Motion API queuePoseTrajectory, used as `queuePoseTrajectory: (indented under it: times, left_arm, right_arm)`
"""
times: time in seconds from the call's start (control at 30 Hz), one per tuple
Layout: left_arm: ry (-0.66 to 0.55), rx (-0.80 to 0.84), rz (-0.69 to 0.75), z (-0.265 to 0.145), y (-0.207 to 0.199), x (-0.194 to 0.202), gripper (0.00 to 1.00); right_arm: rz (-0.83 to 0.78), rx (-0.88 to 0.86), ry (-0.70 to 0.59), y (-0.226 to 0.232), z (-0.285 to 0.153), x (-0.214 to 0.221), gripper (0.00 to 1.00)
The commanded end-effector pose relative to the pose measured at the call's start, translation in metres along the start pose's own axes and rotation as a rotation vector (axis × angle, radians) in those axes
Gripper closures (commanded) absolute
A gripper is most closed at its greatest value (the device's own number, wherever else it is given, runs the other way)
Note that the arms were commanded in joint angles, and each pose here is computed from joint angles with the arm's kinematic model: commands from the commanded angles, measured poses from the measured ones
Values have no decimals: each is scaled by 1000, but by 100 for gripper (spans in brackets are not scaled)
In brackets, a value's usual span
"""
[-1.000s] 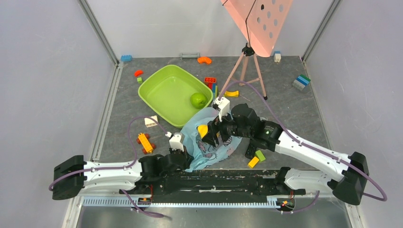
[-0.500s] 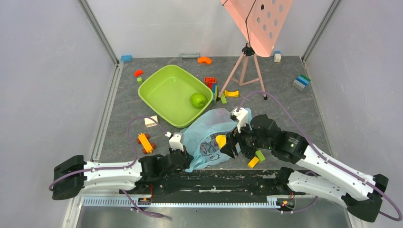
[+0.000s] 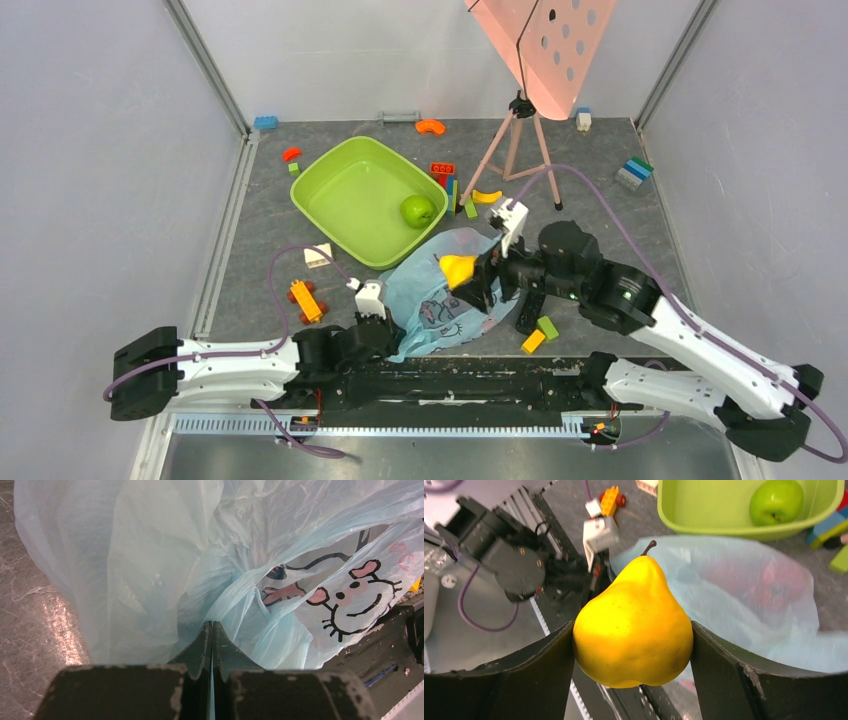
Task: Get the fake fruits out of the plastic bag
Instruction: Take out the fake fruit from the plastic bag, then place the fake fruit in the bin.
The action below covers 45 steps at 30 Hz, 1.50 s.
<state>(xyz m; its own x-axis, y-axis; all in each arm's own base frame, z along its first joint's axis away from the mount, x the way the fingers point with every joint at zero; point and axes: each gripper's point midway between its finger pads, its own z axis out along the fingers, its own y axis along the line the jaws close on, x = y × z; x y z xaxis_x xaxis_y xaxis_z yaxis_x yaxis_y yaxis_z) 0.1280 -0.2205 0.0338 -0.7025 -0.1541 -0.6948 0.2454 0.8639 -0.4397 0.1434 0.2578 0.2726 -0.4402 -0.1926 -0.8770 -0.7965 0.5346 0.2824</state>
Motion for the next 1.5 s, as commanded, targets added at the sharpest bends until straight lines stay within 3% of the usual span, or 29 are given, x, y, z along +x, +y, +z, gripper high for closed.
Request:
queuePoseTrajectory:
  times: [0.0,0.37,0.63,1.47]
  left_arm:
    - [-26,-24,-32,3,7,-1,98]
    - [-24,-55,-29,4,21,7,98]
    - [-24,-61,-38,3,28,11,98]
    - [-42,-72,-39,8,35,14,98]
  right_arm:
    - [-23,-50,-129,12,31,-54,32]
    - [-215,37,-72,-25,164,-81,27]
    - [-221,68,-7,-60,243,-70,28]
    - [-360,224,155,-154,317,-5,20]
